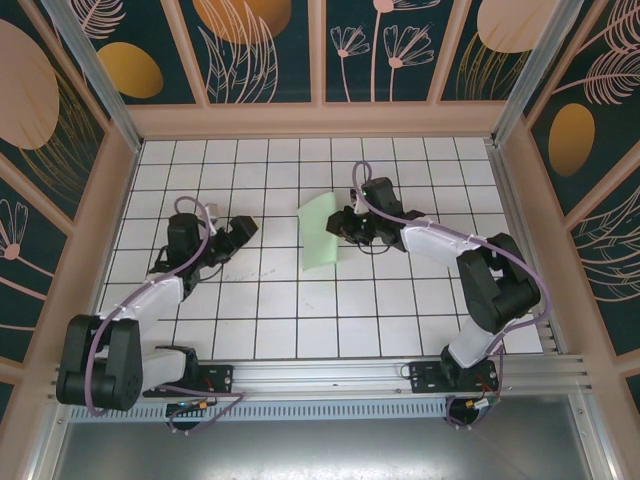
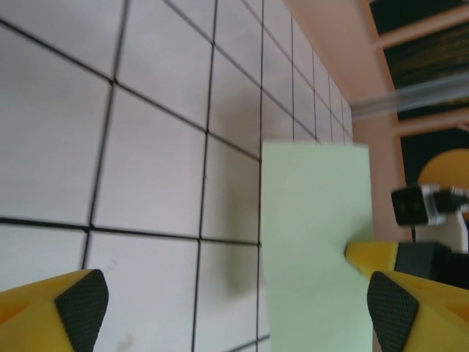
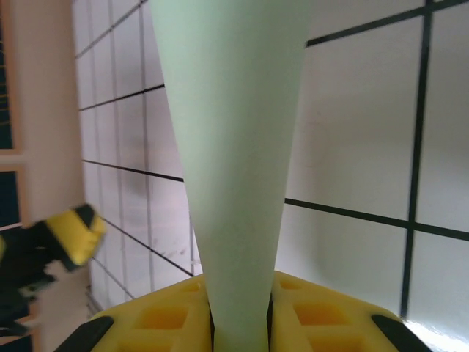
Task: Fold a paper plane with a square sheet of paper (pick it up from the middle)
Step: Fold the square sheet of paper in half at the center of the table.
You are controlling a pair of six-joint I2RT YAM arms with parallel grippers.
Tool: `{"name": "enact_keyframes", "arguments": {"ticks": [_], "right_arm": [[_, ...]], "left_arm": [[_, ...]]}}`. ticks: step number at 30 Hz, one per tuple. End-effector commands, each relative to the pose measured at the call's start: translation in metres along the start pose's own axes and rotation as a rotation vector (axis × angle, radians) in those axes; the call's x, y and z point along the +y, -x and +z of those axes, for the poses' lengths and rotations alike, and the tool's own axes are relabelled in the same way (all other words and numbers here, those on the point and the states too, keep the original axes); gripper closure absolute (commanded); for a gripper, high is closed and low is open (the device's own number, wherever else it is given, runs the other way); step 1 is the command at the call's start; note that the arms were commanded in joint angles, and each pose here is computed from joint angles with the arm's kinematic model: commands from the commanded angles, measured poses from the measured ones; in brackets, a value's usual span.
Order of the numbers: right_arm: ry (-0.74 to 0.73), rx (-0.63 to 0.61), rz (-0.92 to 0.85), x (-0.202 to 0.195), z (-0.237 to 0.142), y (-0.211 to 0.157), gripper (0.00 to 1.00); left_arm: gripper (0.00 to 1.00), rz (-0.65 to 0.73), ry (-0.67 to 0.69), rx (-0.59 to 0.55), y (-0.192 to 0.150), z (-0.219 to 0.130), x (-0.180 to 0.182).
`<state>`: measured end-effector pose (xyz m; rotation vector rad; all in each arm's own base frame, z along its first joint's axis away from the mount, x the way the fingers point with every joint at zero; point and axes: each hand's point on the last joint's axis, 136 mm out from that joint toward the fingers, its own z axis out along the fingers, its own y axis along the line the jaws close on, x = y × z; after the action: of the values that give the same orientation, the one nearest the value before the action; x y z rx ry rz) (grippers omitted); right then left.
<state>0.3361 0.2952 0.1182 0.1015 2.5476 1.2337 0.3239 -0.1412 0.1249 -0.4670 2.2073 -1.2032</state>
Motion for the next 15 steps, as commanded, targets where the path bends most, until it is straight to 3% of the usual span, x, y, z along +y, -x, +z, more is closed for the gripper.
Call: {"name": "enact_keyframes", "arguments": {"ticks": [1,9,15], "right_arm": [[0.171,0.016,0.039,0.027,-0.004,0.003,0.76],[0.322,0.039,0.118,0.040,-0.009,0.003,0.74],[0.370,0.058,0.150,0.043,-0.011,0.000,0.74]], "left_arm": [[0.10,-0.030,-0.136,0.073,-0.019,0.012,-0.029],[0.25,-0.062,-0.278,0.171,-0.047,0.036,-0.060],[0.40,-0.072,-0.380,0.186,-0.051,0.041,-0.081]]}}
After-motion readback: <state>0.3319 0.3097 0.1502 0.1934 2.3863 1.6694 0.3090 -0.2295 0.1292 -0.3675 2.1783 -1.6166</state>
